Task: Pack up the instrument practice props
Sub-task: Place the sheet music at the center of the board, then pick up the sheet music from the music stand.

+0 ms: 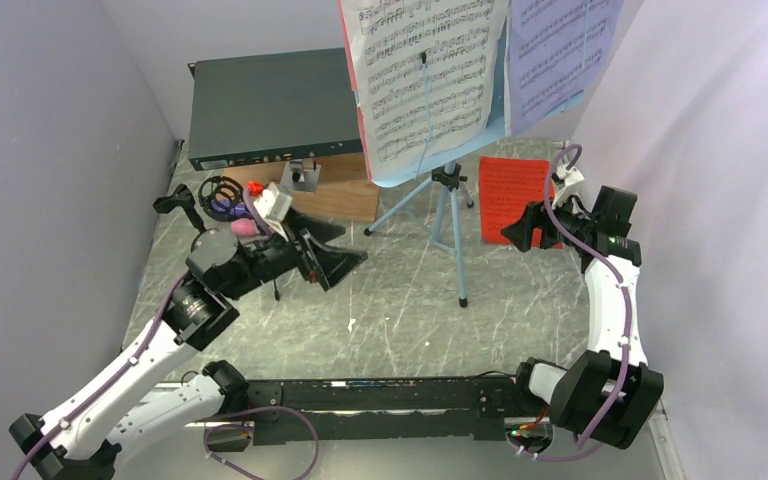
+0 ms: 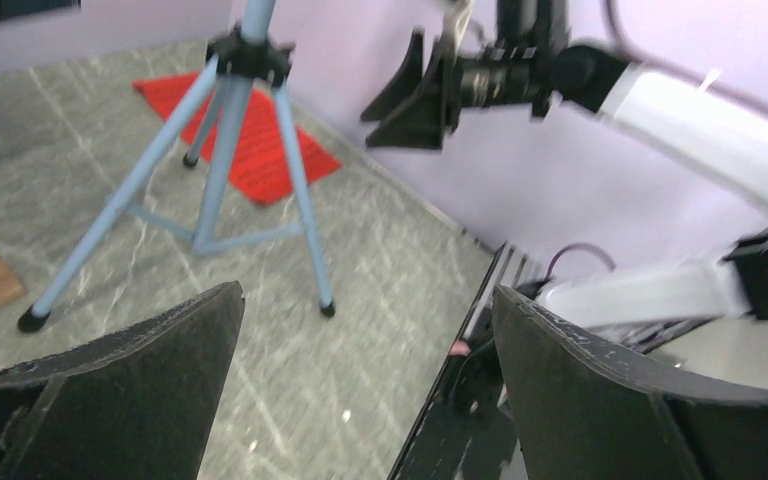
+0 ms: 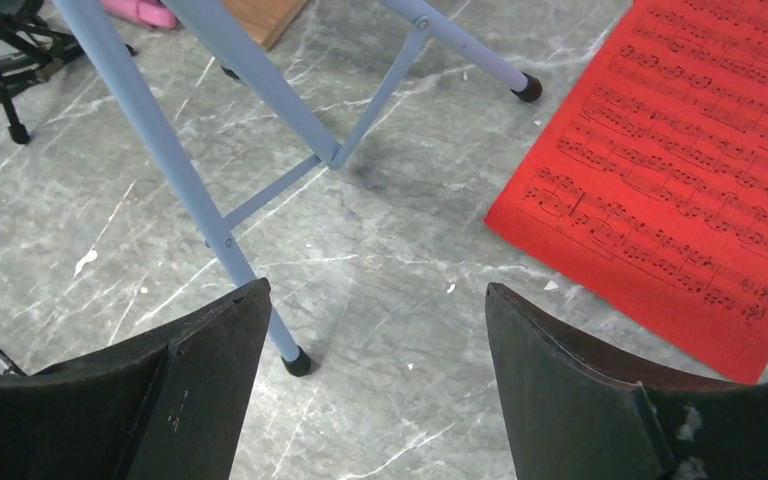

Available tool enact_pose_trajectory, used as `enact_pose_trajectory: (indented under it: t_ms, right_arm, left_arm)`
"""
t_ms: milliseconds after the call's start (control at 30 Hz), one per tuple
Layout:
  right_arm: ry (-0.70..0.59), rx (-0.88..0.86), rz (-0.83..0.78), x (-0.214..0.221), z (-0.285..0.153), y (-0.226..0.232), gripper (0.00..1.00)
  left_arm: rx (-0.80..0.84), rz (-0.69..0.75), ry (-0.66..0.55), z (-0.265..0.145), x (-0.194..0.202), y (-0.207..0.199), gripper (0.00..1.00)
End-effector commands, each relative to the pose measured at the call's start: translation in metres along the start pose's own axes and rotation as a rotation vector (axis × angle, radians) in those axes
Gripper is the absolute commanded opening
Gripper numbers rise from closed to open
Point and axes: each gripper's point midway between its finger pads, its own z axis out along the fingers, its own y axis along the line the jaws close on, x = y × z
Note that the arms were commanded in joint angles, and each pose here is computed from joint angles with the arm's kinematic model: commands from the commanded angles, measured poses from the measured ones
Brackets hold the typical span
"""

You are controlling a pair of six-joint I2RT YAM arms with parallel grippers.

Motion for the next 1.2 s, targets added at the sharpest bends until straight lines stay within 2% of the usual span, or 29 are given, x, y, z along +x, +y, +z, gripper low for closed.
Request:
enact_pose_trajectory:
  t_ms: [0,233,433,600,1167]
  right_arm:
    - [-0.030,-0.099,-0.035,-0.001,-0.001,0.013,0.81]
    - [-0.020,-0.102,-0.056,0.000,-0.004,0.015,0.82]
    - [-0.028,-0.099,-0.080,-0.002,-0.008,0.018,0.82]
    - [-0.027,-0.105,-0.087,-0.002,-0.008,0.019,0.82]
    - [-0.031,-0.121,-0.086,-0.002,-0.008,0.023,0.82]
  left_arm:
    - [0.076,-0.045,-0.202,0.001,-0.087,-0.040,0.99]
    - [0.123,-0.086,-0.214,0.010,-0.156,-0.078,0.96]
    - [0.147,-0.106,-0.252,0.016,-0.188,-0.092,0.93]
    - [0.210,-0.124,-0.261,0.026,-0.198,-0.102,0.88]
    - [0.136,-0.038,-0.317,0.036,-0.210,-0.087,0.88]
